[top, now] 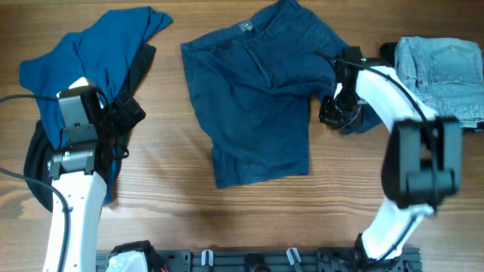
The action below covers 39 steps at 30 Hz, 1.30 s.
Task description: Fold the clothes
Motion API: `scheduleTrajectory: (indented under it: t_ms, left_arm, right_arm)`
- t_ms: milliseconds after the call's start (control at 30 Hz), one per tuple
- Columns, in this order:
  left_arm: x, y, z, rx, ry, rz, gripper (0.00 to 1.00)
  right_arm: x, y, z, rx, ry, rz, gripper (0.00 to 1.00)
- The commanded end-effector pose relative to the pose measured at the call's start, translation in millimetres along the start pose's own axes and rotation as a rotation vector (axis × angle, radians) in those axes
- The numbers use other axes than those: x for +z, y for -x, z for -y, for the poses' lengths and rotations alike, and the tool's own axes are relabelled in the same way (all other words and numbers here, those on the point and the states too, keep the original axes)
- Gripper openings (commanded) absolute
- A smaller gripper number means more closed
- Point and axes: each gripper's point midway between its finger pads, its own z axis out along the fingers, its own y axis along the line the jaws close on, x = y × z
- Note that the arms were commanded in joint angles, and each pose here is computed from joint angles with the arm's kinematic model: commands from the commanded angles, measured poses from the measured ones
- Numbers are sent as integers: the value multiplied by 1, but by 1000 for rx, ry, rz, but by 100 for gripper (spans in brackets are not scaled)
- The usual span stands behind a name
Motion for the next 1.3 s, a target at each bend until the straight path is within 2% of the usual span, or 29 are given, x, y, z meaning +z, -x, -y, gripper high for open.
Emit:
scheduleTrajectory:
  t_ms: [0,67,133,467,600,733,833,933,967,1100,1233,1267]
  left_arm:
    - [0,3,1,16,-5,0,100]
    - [0,3,1,16,-6,2,100]
    - [0,4,1,16,-7,4,100]
    - [0,3,1,16,-6,2,100]
    - [0,2,1,16,-5,-1,100]
    - [0,3,1,15,-5,0,100]
    - [0,2,1,16,-5,-1,100]
    - [0,2,1,16,-5,-1,100]
    - [0,2,1,16,-5,-1,100]
    - [0,3,1,16,-5,0,100]
    - [0,2,1,20,-4,-1,100]
    - [0,2,1,20,-5,-1,100]
  right_arm:
    - [-83,19,-3,-33,40,273,57]
    - [-95,23,9,-9,-20,331,70]
    - [-94,25,16,-2,-58,335,74]
    - [-28,36,23,0,-127,203,76]
    - [-9,44,21,-79,-137,188,75]
    - [16,45,23,-98,-153,142,61]
    - [32,42,28,-105,-179,103,46]
    - [43,36,29,-92,-183,69,11]
    - [44,33,30,-73,-186,59,4]
    - [44,16,28,-48,-168,-6,4]
    - [41,-19,23,-17,-152,-143,5]
    - [40,-23,21,-19,-144,-160,8]
